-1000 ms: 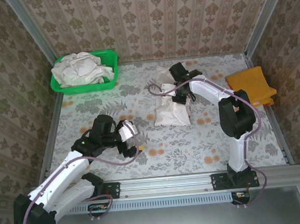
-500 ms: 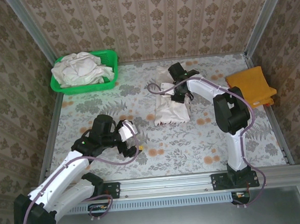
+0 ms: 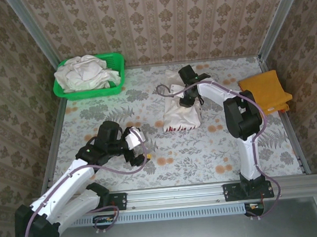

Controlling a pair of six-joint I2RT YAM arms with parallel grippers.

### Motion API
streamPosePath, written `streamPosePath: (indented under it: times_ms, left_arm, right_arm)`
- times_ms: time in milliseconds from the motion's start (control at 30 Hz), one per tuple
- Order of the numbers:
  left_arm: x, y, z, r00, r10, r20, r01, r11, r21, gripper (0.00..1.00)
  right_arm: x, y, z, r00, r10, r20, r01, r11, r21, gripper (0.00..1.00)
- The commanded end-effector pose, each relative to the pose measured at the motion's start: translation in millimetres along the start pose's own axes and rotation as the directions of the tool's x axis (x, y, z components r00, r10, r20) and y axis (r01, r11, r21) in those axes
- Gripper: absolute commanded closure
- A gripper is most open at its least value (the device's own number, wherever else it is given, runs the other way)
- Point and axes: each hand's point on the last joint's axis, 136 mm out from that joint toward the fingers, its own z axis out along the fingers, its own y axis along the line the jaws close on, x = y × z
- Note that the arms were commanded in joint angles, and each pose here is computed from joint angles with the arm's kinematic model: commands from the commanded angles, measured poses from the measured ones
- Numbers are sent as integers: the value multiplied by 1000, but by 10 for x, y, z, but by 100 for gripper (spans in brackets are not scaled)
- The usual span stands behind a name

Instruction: Fold and stack the t-shirts

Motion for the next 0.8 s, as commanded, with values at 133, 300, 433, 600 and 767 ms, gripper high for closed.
streamPosePath:
  times_ms: [133,300,433,600,767]
  left_arm:
    - [-1,-12,8,1000,14,17,-14,1000,13,0]
    - [-13,-13,-4,1000,19,20,-19,1000,14,0]
    - [-18,-20,-4,999,20,25,-21,1000,17,0]
    - [-27,-19,-13,1000,18,26,-18,1000,15,0]
    - [-43,-13,-16,999,15,29,-16,1000,14,0]
  right_arm:
    - [-179,-298,-317,983,117,140,-138,978,156,39]
    - [-411,-103,-608,912,233,338,-268,962,60,34]
    - [-394,-19,-629,868,338,365,-364,931,4,36]
    - [-97,-140,-600,735,627,260,-653,757,20,45]
    - [226,-36,-534,561,818,132,-827,560,42,49]
